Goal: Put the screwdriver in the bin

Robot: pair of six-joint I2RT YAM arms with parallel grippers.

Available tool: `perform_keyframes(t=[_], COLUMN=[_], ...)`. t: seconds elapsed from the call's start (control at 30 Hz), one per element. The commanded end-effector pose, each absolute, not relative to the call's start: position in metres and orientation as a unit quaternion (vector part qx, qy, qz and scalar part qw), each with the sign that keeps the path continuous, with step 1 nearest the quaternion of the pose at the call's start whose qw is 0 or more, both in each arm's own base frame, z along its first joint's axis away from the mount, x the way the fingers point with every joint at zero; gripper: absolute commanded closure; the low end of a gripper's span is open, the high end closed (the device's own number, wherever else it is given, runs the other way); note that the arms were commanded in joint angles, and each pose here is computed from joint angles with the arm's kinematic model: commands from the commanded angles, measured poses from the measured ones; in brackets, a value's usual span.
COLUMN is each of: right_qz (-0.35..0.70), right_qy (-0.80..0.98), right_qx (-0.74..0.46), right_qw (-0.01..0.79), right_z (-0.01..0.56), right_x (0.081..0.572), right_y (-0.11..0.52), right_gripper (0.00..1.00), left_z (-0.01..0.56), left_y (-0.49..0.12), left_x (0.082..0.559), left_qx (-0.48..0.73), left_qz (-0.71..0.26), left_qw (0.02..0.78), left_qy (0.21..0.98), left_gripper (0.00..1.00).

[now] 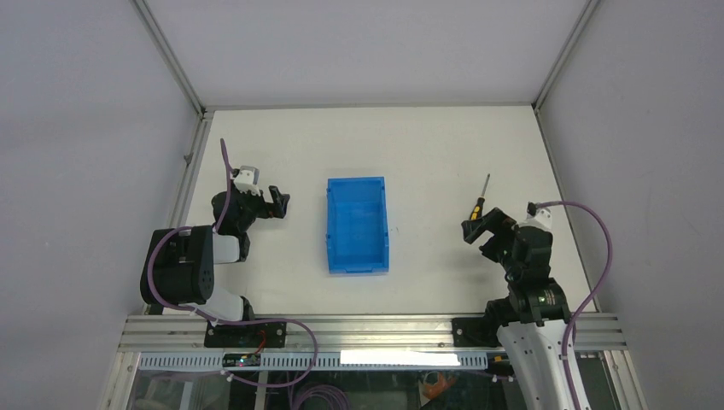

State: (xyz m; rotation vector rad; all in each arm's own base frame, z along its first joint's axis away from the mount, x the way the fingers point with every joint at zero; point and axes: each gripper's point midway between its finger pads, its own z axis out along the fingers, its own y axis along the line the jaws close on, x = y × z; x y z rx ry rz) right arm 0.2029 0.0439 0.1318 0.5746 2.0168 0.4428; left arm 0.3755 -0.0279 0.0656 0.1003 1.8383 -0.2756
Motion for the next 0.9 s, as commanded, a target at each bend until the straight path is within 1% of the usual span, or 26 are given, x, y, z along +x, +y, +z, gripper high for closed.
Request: perform_keyframes(t=[0.0, 0.1, 0.17, 0.27, 0.3, 0.4, 0.47, 0.57, 0.67, 0.87], right_qz=[0.191, 0.144, 0.101, 0.031, 0.014, 0.007, -0.013, -0.062, -0.066, -0.06], right_qy=[0.766, 0.768, 0.791, 0.853, 0.877, 0.931, 0.945, 0.955, 0.961, 0.973], right_qx=[0.196, 0.208, 0.21, 0.208, 0.209, 0.203, 0.204, 0.215, 0.219, 0.202], right_qw=[0.582, 0.588, 0.566, 0.478, 0.434, 0.304, 0.253, 0.194, 0.157, 0.1], right_z=[0.219, 0.25, 0.267, 0.259, 0.247, 0.21, 0.183, 0.135, 0.094, 0.03], right_x=[0.23, 0.248, 0.267, 0.298, 0.308, 0.329, 0.344, 0.356, 0.36, 0.353], right_y=[0.041, 0.026, 0.017, 0.008, 0.006, 0.007, 0.001, -0.018, -0.025, -0.022], right_gripper=[0.01, 0.01, 0.01, 0.01, 0.01, 0.01, 0.01, 0.01, 0.03, 0.17], left_z=[0.086, 0.086, 0.086, 0.086, 0.087, 0.086, 0.086, 0.086, 0.086, 0.087], left_y=[-0.03, -0.031, -0.031, -0.031, -0.031, -0.03, -0.03, -0.031, -0.031, -0.03], left_x=[0.385, 0.385, 0.385, 0.385, 0.385, 0.385, 0.385, 0.385, 0.385, 0.386], left_qx=[0.055, 0.055, 0.055, 0.055, 0.055, 0.055, 0.055, 0.055, 0.055, 0.055], left_qz=[-0.118, -0.118, -0.118, -0.118, -0.118, -0.118, -0.117, -0.118, -0.118, -0.117], left_qw=[0.627, 0.626, 0.627, 0.627, 0.628, 0.628, 0.627, 0.627, 0.628, 0.629], left_qy=[0.768, 0.769, 0.768, 0.768, 0.767, 0.768, 0.768, 0.768, 0.768, 0.766], left_gripper=[0.01, 0.01, 0.01, 0.01, 0.01, 0.01, 0.01, 0.01, 0.01, 0.01])
